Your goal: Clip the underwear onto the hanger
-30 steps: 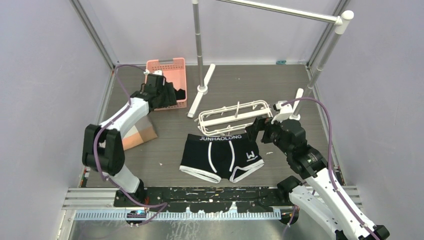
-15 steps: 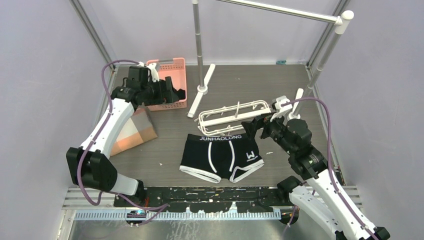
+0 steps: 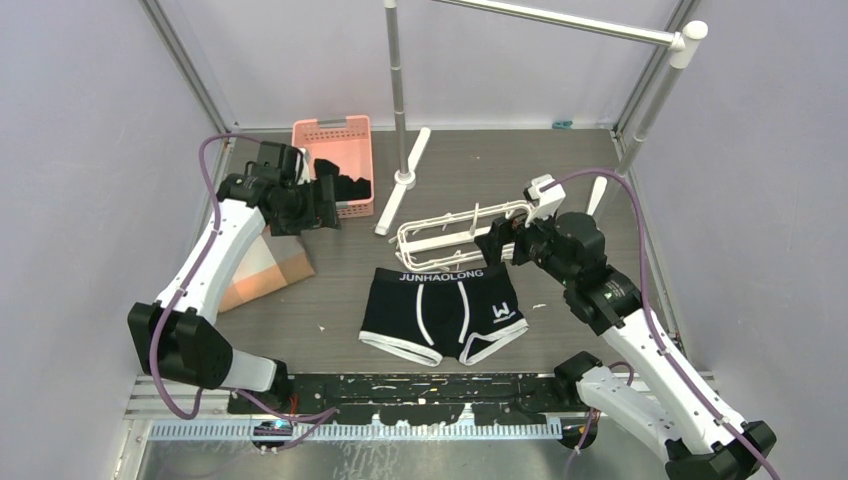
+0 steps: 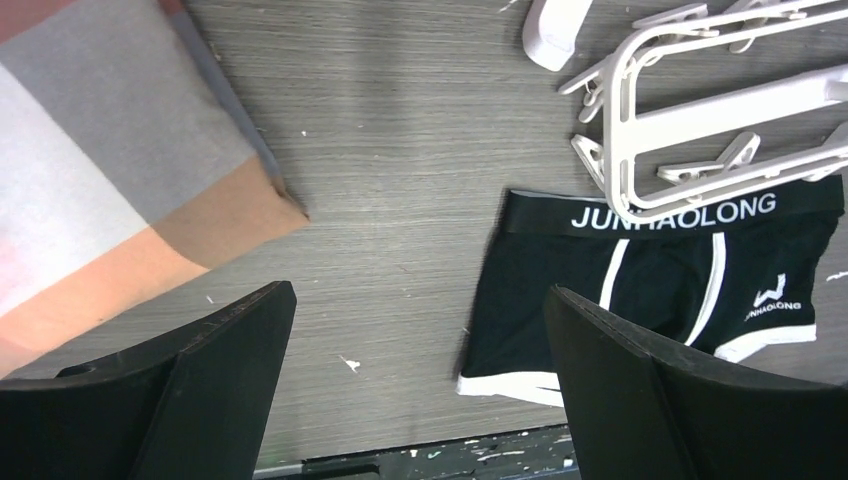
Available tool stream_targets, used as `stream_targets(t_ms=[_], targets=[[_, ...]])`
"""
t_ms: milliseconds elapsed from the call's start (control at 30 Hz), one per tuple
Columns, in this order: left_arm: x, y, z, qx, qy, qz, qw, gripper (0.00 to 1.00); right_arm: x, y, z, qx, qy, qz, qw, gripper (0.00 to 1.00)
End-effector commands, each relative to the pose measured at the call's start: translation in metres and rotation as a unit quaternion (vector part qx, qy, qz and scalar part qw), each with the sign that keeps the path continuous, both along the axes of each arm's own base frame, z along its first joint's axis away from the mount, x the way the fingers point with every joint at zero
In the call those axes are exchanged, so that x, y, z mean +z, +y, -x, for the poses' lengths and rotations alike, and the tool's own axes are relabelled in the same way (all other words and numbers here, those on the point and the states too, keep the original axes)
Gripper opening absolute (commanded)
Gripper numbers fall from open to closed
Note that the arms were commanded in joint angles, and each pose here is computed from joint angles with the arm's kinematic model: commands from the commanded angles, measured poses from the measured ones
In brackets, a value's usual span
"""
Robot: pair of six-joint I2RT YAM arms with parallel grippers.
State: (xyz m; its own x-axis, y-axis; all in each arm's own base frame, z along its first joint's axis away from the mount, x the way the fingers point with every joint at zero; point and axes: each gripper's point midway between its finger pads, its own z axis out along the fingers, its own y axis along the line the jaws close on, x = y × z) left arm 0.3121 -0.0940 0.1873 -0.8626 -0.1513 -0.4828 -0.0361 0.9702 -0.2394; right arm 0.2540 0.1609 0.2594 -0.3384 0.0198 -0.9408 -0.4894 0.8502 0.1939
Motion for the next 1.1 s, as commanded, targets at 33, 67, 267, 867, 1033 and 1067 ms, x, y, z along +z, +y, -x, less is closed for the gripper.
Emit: stream_targets(t_ms=[33, 67, 267, 867, 1033, 1067], targets=[[0.023, 0.005, 0.007, 0.018, -0.038, 0.008, 0.999, 0.98, 0.01, -0.026, -0.013, -0.063, -0.007, 0.054, 0.997, 1.0], [0.022, 0.002, 0.009, 0.009, -0.038, 0.014, 0.999, 0.98, 0.011, -0.024, -0.013, -0.053, -0.002, 0.064, 0.997, 1.0], [0.012, 0.023, 0.018, 0.03, -0.026, -0.037, 0.999, 0.98, 0.017, 0.022, 0.006, 0.096, -0.015, 0.035, 0.995, 1.0], [0.007, 0.025, 0.052, 0.05, -0.093, 0.002, 0.994, 0.98, 0.004, 0.079, 0.008, 0.326, -0.209, 0.096, 0.917, 1.0], [0.009, 0.029, 0.061, 0.045, -0.113, -0.002, 0.993, 0.98, -0.016, 0.093, 0.006, 0.381, -0.204, 0.109, 0.895, 0.98], [0.009, 0.029, 0.063, 0.044, -0.114, -0.002, 0.992, 0.98, -0.025, 0.095, 0.005, 0.388, -0.204, 0.107, 0.892, 0.97]])
